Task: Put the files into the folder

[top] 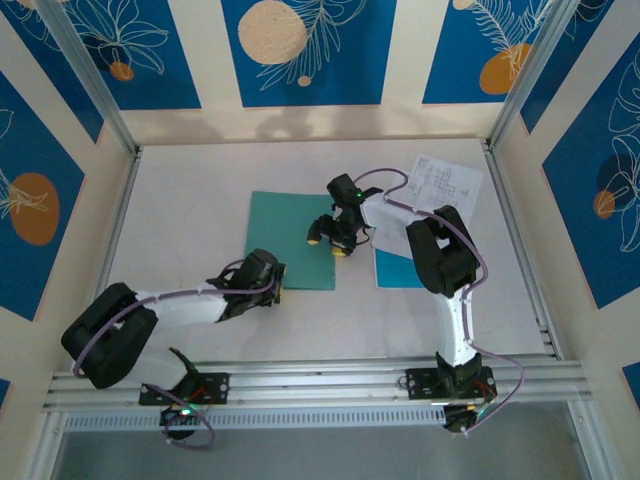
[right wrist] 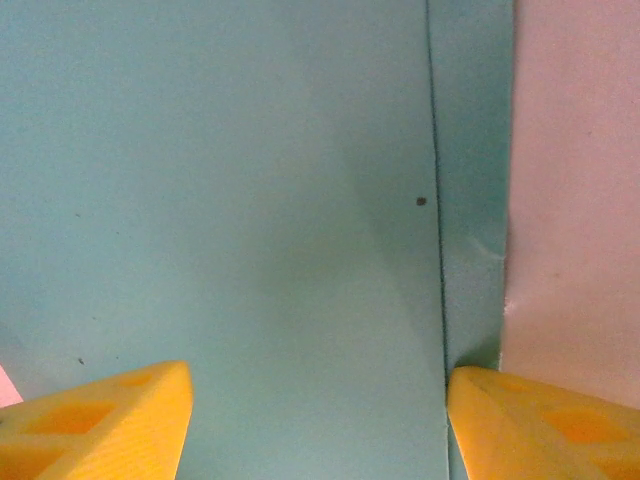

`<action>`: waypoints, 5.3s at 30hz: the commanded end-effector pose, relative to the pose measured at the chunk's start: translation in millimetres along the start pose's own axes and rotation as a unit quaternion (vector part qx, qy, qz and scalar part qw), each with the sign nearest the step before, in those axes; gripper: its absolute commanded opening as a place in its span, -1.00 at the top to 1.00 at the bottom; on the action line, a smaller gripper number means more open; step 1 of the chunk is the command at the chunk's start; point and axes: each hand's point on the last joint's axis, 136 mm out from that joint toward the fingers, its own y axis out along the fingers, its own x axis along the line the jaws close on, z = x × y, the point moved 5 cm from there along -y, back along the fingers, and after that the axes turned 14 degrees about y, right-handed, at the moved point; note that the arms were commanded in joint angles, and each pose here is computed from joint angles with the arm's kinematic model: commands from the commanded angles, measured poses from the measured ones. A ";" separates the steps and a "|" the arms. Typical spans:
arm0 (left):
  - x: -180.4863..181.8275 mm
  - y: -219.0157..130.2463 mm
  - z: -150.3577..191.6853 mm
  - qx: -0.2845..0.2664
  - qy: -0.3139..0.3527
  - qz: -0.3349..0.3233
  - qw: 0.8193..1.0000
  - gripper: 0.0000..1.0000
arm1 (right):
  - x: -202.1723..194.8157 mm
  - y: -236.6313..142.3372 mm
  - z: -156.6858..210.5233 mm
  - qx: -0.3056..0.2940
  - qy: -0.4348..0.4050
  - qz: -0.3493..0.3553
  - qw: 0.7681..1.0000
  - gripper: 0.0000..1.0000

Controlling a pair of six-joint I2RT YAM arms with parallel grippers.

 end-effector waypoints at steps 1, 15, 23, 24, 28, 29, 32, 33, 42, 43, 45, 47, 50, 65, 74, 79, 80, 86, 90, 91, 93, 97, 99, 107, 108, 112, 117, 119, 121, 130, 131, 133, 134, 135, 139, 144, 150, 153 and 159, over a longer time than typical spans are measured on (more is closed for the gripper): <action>-15.5 -5.9 0.9 -0.008 0.007 0.039 0.999 0.11 | -30.0 15.9 10.4 0.044 0.023 0.044 0.998 -0.41; -18.0 -12.9 -0.8 -0.011 0.010 0.063 0.998 0.42 | -23.6 7.8 4.2 0.064 0.026 -0.002 0.998 -0.37; -18.1 -14.4 1.0 -0.001 0.009 0.072 0.997 0.84 | -14.3 -4.5 0.6 0.067 0.048 -0.042 0.996 0.21; -17.8 -15.4 1.5 0.001 0.009 0.073 0.997 0.86 | -12.2 -6.6 0.6 0.068 0.051 -0.048 0.995 0.24; -13.6 -18.6 1.4 0.004 0.007 0.070 0.997 0.96 | -1.5 -17.7 0.1 0.069 0.060 -0.073 0.993 0.34; -13.0 -19.1 1.0 0.004 0.007 0.071 0.997 0.97 | 0.7 -19.9 0.2 0.070 0.062 -0.079 0.993 0.36; -11.1 -21.2 1.3 0.007 0.006 0.072 0.997 1.00 | 3.5 -25.3 2.1 0.073 0.071 -0.089 0.991 0.46; -9.7 -21.2 0.9 0.007 0.005 0.070 0.998 1.00 | 2.9 -25.9 3.4 0.076 0.075 -0.090 0.990 0.49; -5.7 -22.2 3.4 0.019 0.013 0.066 0.998 0.91 | 3.3 -36.3 7.9 0.076 0.100 -0.102 0.987 1.00; -7.2 -23.6 3.4 0.020 0.018 0.066 0.997 0.76 | 3.6 -37.6 7.9 0.076 0.102 -0.103 0.987 1.00; -10.1 -27.4 4.1 0.023 0.031 0.065 0.997 0.41 | 3.0 -38.5 8.5 0.076 0.109 -0.100 0.986 1.00; -12.2 -33.2 3.9 0.031 0.055 0.055 0.996 0.13 | 2.4 -39.3 9.3 0.076 0.114 -0.098 0.986 1.00; -17.2 -44.2 0.7 0.038 0.104 0.043 0.993 -0.10 | 2.8 -40.8 9.3 0.076 0.120 -0.097 0.985 1.00; -64.9 -73.0 7.8 0.165 0.560 -0.050 0.811 -0.36 | 9.0 -49.5 9.2 0.071 0.127 -0.094 0.985 1.00; -96.5 -67.1 41.8 0.146 0.776 -0.062 0.611 -0.44 | 14.3 -53.5 9.8 0.076 0.133 -0.089 0.984 1.00; -103.5 -53.6 63.6 0.105 0.829 -0.091 0.542 -0.47 | 16.7 -57.7 9.6 0.078 0.136 -0.090 0.984 1.00; -103.5 -49.7 65.9 0.095 0.837 -0.105 0.529 -0.50 | 17.2 -58.5 9.8 0.079 0.136 -0.090 0.983 1.00; -104.6 -28.4 80.6 0.057 0.875 -0.172 0.449 -0.52 | 20.1 -63.5 10.5 0.087 0.137 -0.091 0.982 1.00; -105.2 -14.5 73.4 0.028 0.874 -0.234 0.425 -0.48 | 20.5 -66.8 10.3 0.090 0.138 -0.094 0.982 1.00; -105.3 -10.6 73.2 0.025 0.874 -0.240 0.421 -0.46 | 20.5 -66.9 10.4 0.092 0.139 -0.095 0.981 1.00; -105.9 -4.6 73.4 0.021 0.876 -0.248 0.414 -0.40 | 20.9 -68.6 10.4 0.094 0.140 -0.097 0.981 1.00; -106.0 7.0 72.6 0.013 0.876 -0.268 0.401 -0.01 | 20.8 -70.1 11.0 0.096 0.140 -0.098 0.981 1.00; -105.5 10.2 73.1 0.013 0.876 -0.270 0.400 0.29 | 20.5 -70.5 11.1 0.097 0.141 -0.097 0.980 1.00; -112.9 -3.2 71.1 -0.007 0.868 -0.251 0.427 1.00 | 27.8 -82.3 6.7 0.091 0.121 -0.120 0.981 0.80; -115.3 -7.2 70.6 -0.013 0.867 -0.245 0.435 1.00 | 28.4 -86.6 5.4 0.082 0.116 -0.125 0.982 0.51; -120.4 -19.9 69.5 -0.017 0.860 -0.225 0.459 1.00 | 26.7 -123.0 0.2 -0.003 0.091 -0.158 0.983 -0.34; -123.4 -34.0 67.2 -0.016 0.842 -0.195 0.502 1.00 | -2.1 -148.8 -3.9 -0.084 0.109 -0.159 0.978 -0.48; -127.7 -41.9 65.6 -0.021 0.833 -0.183 0.521 1.00 | -17.1 -141.1 -2.7 -0.080 0.129 -0.147 0.977 -0.34; -132.4 -49.8 65.0 -0.026 0.825 -0.166 0.539 1.00 | -27.1 -123.4 1.3 -0.055 0.143 -0.136 0.979 -0.01; -140.3 -74.7 57.7 -0.032 0.790 -0.111 0.602 1.00 | -13.1 -45.2 22.1 0.034 0.128 -0.080 0.988 0.91; -139.2 -75.4 55.9 -0.032 0.787 -0.111 0.606 1.00 | -11.8 -38.6 22.1 0.038 0.126 -0.071 0.989 0.94; -138.2 -77.8 52.8 -0.033 0.782 -0.111 0.613 1.00 | -10.1 -25.4 19.8 0.046 0.127 -0.053 0.989 1.00; -137.8 -79.0 51.3 -0.034 0.779 -0.112 0.616 1.00 | -11.8 -19.5 18.6 0.048 0.130 -0.042 0.989 1.00; -137.8 -81.4 48.6 -0.038 0.776 -0.113 0.620 1.00 | -14.4 -14.4 16.7 0.048 0.134 -0.029 0.989 1.00; -135.0 -93.6 34.2 -0.053 0.754 -0.116 0.644 1.00 | -34.5 1.0 12.4 0.054 0.165 0.019 0.985 1.00; -124.4 -113.4 9.4 -0.073 0.715 -0.127 0.683 1.00 | -59.4 8.5 14.1 0.062 0.190 0.057 0.978 1.00; -106.6 -139.9 -22.0 -0.096 0.655 -0.154 0.734 1.00 | -75.9 10.7 16.2 0.065 0.206 0.091 0.972 1.00; -94.5 -155.8 -41.4 -0.113 0.618 -0.178 0.758 1.00 | -78.6 10.2 16.4 0.066 0.208 0.094 0.971 1.00; -61.0 -179.0 -84.6 -0.122 0.532 -0.234 0.805 1.00 | -77.5 9.0 16.7 0.070 0.208 0.096 0.971 1.00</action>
